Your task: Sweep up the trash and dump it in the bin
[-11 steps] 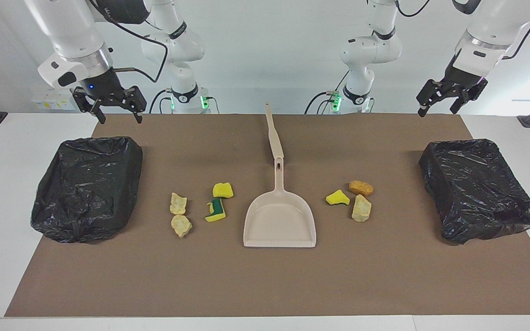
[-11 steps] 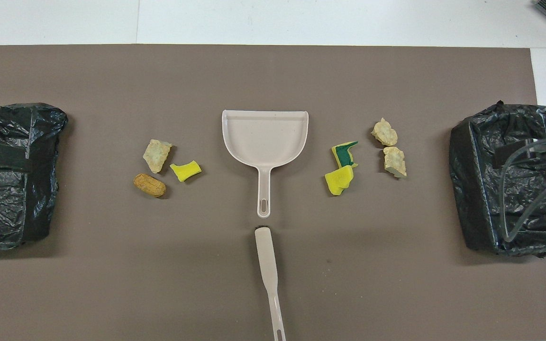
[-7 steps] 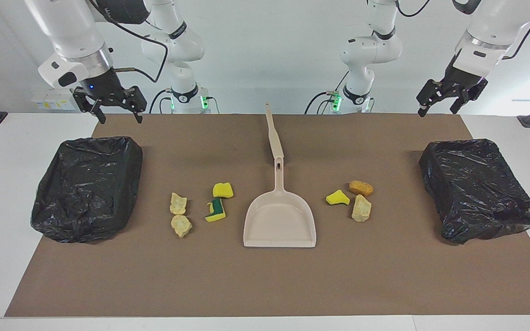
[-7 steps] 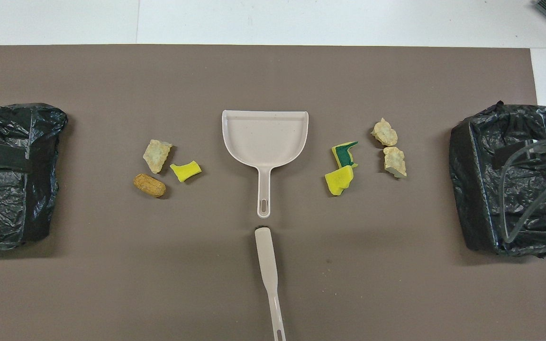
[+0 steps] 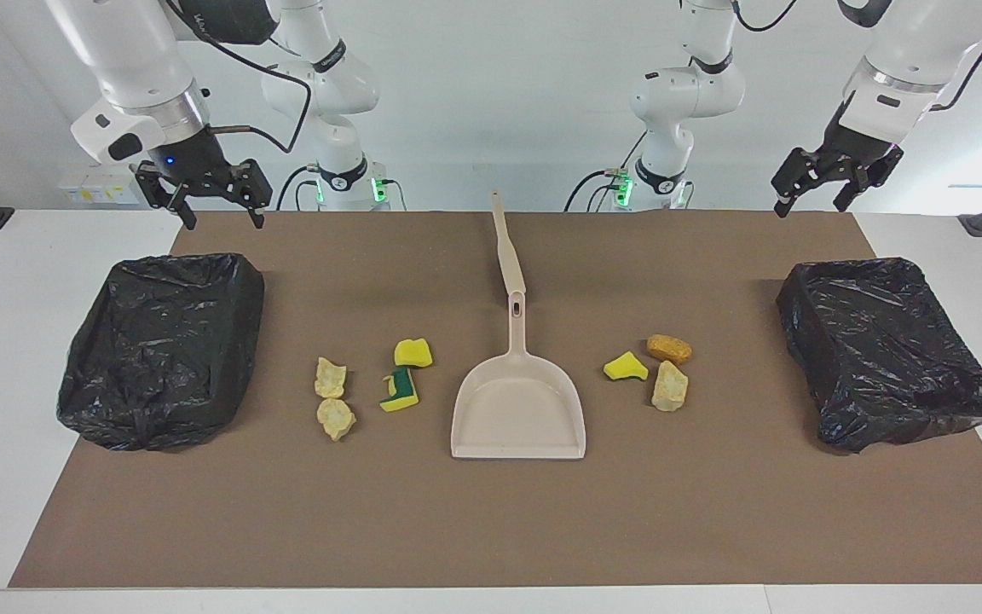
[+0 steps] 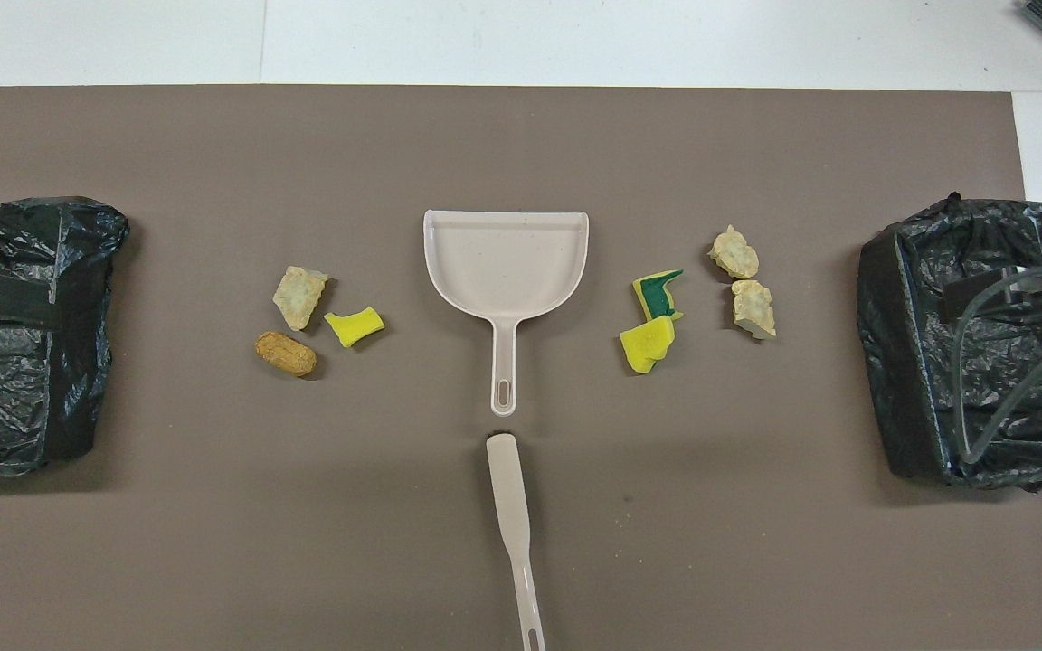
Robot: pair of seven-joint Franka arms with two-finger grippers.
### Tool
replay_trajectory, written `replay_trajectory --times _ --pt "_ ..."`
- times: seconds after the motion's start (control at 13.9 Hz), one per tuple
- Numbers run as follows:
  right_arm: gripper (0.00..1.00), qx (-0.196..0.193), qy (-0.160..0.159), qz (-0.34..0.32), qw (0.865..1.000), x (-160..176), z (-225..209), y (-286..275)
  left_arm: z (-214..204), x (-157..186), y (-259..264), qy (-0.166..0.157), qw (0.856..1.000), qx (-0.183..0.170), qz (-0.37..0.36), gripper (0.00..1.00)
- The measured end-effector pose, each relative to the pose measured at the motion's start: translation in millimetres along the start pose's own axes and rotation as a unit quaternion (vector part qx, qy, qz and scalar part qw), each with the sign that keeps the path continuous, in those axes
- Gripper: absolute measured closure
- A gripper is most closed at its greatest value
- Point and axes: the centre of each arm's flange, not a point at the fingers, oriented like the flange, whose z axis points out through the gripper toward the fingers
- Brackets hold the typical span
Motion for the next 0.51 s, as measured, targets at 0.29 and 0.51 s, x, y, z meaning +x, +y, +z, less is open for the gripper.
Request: replay_trajectory --times 0.29,0.51 --pt "0.0 0.0 0.0 0.0 1.0 -0.1 0.1 -0.4 0.5 0.0 0.1 -0.001 1.0 0.0 0.0 0.0" --pt "0.0 0.0 -0.001 -0.001 1.0 -0.9 0.2 -1.0 3.2 -1.0 3.4 -0.004 1.0 0.0 0.003 0.0"
